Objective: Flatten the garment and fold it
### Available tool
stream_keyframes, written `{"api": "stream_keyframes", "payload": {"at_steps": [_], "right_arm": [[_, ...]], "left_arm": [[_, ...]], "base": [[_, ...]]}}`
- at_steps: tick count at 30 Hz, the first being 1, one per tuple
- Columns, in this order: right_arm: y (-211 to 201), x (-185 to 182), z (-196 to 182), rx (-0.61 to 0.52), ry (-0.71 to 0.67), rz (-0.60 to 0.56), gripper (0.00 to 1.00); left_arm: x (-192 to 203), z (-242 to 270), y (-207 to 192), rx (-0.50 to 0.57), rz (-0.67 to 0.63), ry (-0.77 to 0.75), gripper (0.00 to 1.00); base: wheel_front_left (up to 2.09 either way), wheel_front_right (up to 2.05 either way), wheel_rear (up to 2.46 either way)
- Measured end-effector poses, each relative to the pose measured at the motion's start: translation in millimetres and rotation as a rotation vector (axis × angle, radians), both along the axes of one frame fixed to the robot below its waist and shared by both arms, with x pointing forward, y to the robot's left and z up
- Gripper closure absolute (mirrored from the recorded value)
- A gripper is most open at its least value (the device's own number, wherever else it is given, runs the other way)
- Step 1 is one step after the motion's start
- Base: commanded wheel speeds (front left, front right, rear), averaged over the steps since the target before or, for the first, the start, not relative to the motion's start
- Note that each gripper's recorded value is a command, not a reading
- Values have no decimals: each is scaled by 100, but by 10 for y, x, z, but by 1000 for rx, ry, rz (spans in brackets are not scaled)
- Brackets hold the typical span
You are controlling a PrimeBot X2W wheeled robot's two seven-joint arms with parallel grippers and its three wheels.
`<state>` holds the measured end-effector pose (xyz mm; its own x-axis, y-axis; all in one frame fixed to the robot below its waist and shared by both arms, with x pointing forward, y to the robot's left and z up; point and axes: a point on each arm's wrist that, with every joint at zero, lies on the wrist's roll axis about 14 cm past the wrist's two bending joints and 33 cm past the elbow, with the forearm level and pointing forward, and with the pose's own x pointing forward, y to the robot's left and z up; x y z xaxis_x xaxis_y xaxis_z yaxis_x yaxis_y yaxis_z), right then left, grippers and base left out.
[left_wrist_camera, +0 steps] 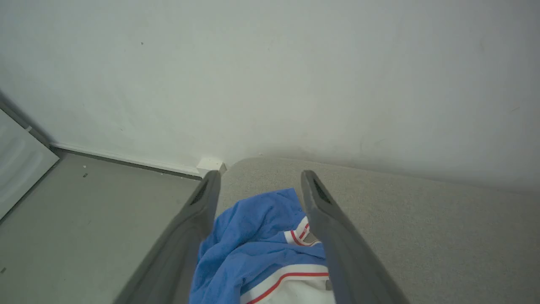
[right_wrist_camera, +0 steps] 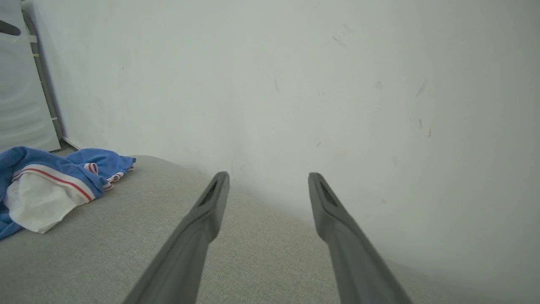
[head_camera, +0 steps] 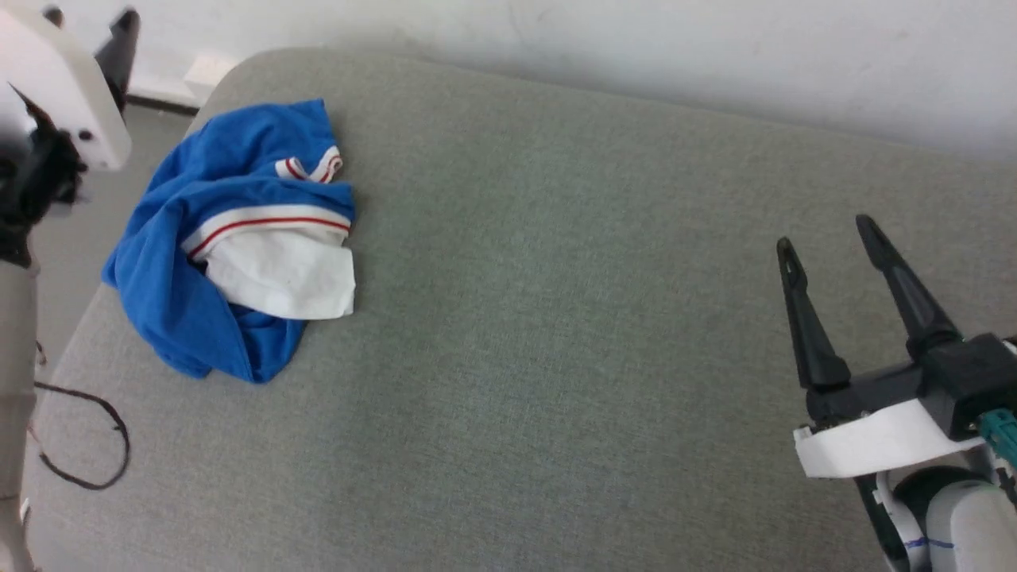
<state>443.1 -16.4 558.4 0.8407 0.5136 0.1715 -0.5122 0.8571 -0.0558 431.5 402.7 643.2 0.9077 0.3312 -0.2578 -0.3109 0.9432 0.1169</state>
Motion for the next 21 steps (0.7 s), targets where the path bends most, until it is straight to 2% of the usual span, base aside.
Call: {"api": "stream_keyframes", "payload": {"at_steps": [9,21], "right_arm": [[140,284,-357,-45,70,66,0],[100,492,-861,-92,171,85,0]], "left_arm": [[-208,-1188,229,-89,77,366,0],[-322,-2057,289,-99,116,602,0]], "base": [[0,0,0],[0,0,0]]}}
